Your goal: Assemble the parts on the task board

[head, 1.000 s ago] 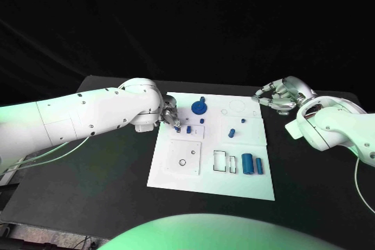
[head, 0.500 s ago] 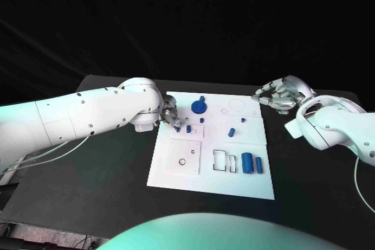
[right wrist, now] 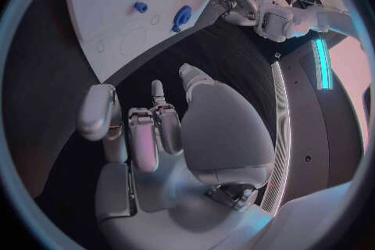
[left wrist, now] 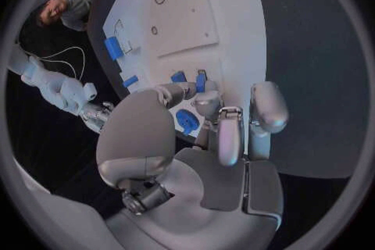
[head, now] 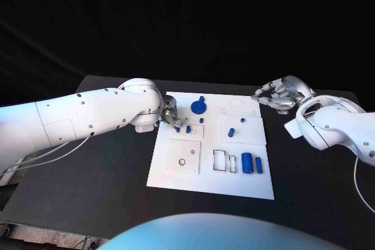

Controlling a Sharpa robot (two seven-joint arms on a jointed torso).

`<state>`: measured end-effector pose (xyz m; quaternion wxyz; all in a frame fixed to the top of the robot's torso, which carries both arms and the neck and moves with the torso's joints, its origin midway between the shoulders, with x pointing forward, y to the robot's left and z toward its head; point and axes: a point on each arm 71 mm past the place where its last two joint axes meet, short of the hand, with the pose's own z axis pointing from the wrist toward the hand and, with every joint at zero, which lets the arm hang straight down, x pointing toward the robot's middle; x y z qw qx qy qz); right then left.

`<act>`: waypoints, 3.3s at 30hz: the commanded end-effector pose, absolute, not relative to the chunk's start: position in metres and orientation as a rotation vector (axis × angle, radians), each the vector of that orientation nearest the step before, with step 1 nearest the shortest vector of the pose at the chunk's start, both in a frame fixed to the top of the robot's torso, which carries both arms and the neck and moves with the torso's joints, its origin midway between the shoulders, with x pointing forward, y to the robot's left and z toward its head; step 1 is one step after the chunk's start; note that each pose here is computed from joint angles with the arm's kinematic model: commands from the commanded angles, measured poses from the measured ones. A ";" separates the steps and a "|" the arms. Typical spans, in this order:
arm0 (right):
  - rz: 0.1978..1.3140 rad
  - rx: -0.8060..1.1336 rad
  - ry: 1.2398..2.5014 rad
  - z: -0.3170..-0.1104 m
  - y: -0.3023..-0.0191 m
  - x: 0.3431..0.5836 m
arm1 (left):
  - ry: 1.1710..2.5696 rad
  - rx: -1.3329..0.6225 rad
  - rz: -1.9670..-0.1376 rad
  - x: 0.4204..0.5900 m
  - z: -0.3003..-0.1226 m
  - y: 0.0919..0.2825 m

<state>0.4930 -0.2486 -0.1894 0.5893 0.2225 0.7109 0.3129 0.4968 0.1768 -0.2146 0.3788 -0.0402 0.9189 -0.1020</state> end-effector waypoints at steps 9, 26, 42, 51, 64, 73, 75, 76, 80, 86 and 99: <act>0.733 0.505 1.662 -0.190 -0.248 0.493 | 2.342 -0.088 -0.249 0.496 -0.214 0.175; 0.734 0.504 1.663 -0.190 -0.247 0.493 | 2.365 -0.053 -0.236 0.492 -0.218 0.173; 0.734 0.504 1.663 -0.190 -0.247 0.493 | 2.372 -0.053 -0.236 0.490 -0.222 0.173; 0.734 0.504 1.663 -0.191 -0.247 0.493 | 2.373 -0.068 -0.244 0.491 -0.222 0.173; 0.735 0.504 1.664 -0.191 -0.247 0.493 | 2.381 -0.100 -0.241 0.492 -0.223 0.175; 0.733 0.501 1.662 -0.191 -0.247 0.493 | 2.380 -0.107 -0.237 0.494 -0.224 0.175; 0.733 0.501 1.661 -0.191 -0.247 0.493 | 2.380 -0.108 -0.237 0.494 -0.224 0.175; 0.733 0.501 1.661 -0.191 -0.247 0.493 | 2.379 -0.109 -0.237 0.494 -0.224 0.175; 0.736 0.505 1.662 -0.191 -0.247 0.493 | 2.381 -0.109 -0.234 0.494 -0.224 0.176; 0.737 0.507 1.659 -0.191 -0.248 0.493 | 2.383 -0.110 -0.227 0.495 -0.225 0.178; 0.738 0.508 1.656 -0.191 -0.248 0.492 | 2.348 -0.127 -0.239 0.496 -0.221 0.180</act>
